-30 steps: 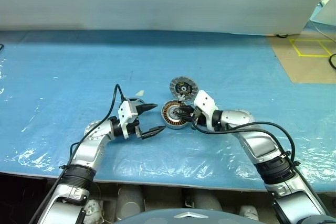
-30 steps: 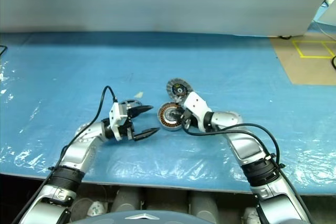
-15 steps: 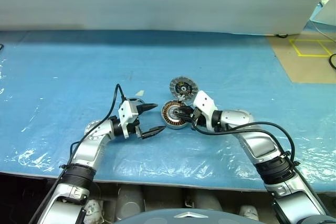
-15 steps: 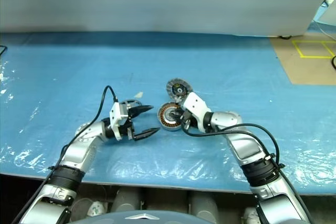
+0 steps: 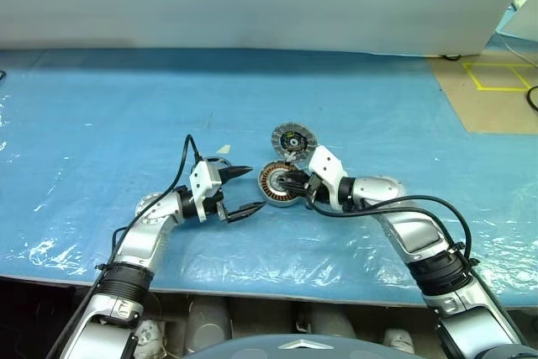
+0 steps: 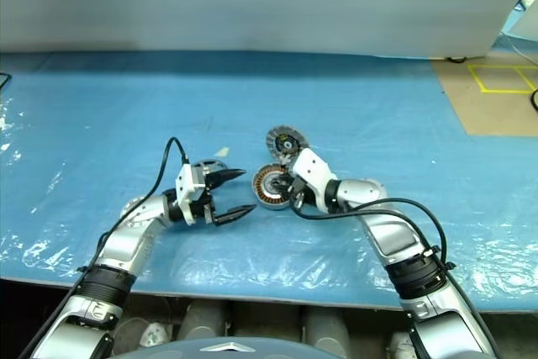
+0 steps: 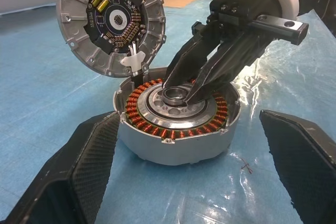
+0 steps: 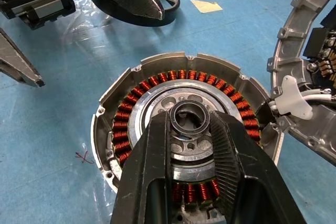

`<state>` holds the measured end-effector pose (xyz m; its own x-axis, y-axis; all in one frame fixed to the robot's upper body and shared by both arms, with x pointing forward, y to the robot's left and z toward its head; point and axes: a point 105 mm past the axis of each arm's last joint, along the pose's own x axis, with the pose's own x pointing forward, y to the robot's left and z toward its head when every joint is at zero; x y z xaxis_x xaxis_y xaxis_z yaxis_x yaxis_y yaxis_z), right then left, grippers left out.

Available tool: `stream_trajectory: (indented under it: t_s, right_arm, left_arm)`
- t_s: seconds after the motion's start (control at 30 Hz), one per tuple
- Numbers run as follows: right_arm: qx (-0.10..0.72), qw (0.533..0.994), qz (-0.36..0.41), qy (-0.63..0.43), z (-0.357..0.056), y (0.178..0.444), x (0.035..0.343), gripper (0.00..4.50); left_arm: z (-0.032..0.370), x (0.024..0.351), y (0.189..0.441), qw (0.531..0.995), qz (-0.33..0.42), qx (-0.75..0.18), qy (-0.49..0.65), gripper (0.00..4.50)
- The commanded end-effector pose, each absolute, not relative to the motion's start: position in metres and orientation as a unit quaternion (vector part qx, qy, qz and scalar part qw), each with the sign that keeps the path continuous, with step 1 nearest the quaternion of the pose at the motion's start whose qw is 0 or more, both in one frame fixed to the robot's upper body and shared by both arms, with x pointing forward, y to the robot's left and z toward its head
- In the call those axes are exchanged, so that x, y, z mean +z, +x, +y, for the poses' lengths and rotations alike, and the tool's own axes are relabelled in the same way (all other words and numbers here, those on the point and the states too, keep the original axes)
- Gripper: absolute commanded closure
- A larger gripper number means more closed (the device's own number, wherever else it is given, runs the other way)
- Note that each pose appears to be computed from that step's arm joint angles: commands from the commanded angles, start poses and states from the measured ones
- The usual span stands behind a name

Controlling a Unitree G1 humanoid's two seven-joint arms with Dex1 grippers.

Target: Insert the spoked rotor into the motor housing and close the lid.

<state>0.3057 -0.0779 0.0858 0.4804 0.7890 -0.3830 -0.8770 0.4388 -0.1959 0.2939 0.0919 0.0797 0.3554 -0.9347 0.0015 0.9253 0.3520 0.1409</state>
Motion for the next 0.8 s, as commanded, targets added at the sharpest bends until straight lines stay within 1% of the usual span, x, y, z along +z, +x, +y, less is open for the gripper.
stream_trajectory:
  t_s: [0.03,0.13,0.2,0.27,0.37,0.47,0.53,0.63,0.67,0.8]
  right_arm:
    - [0.504,0.835,0.108,-0.193,-0.073,0.303,0.089,3.80]
    - [0.501,0.836,0.108,-0.193,-0.074,0.304,0.089,3.80]
    - [0.495,0.841,0.105,-0.194,-0.075,0.307,0.089,3.06]
    - [0.489,0.845,0.101,-0.188,-0.076,0.309,0.091,2.46]
    - [0.488,0.857,0.078,-0.146,-0.075,0.311,0.104,1.45]
    - [0.494,0.861,0.050,-0.108,-0.075,0.309,0.117,1.45]
    - [0.495,0.862,0.044,-0.101,-0.076,0.308,0.120,1.45]
    - [0.493,0.861,0.045,-0.116,-0.078,0.308,0.117,2.09]
    - [0.491,0.861,0.047,-0.127,-0.078,0.308,0.115,2.37]
    - [0.483,0.858,0.063,-0.163,-0.079,0.310,0.102,3.79]
  left_arm:
    - [0.090,0.086,0.293,0.820,-0.052,-0.567,0.061,0.00]
    - [0.089,0.086,0.293,0.820,-0.052,-0.567,0.061,0.00]
    - [0.089,0.086,0.293,0.820,-0.052,-0.567,0.061,0.00]
    - [0.089,0.085,0.293,0.820,-0.051,-0.567,0.062,0.00]
    - [0.090,0.085,0.293,0.820,-0.050,-0.567,0.062,0.00]
    - [0.090,0.084,0.293,0.820,-0.047,-0.567,0.063,0.00]
    - [0.090,0.083,0.293,0.820,-0.047,-0.567,0.063,0.00]
    - [0.089,0.083,0.293,0.819,-0.046,-0.569,0.063,0.00]
    - [0.088,0.083,0.293,0.818,-0.046,-0.570,0.063,0.00]
    - [0.088,0.083,0.293,0.818,-0.045,-0.571,0.062,0.00]
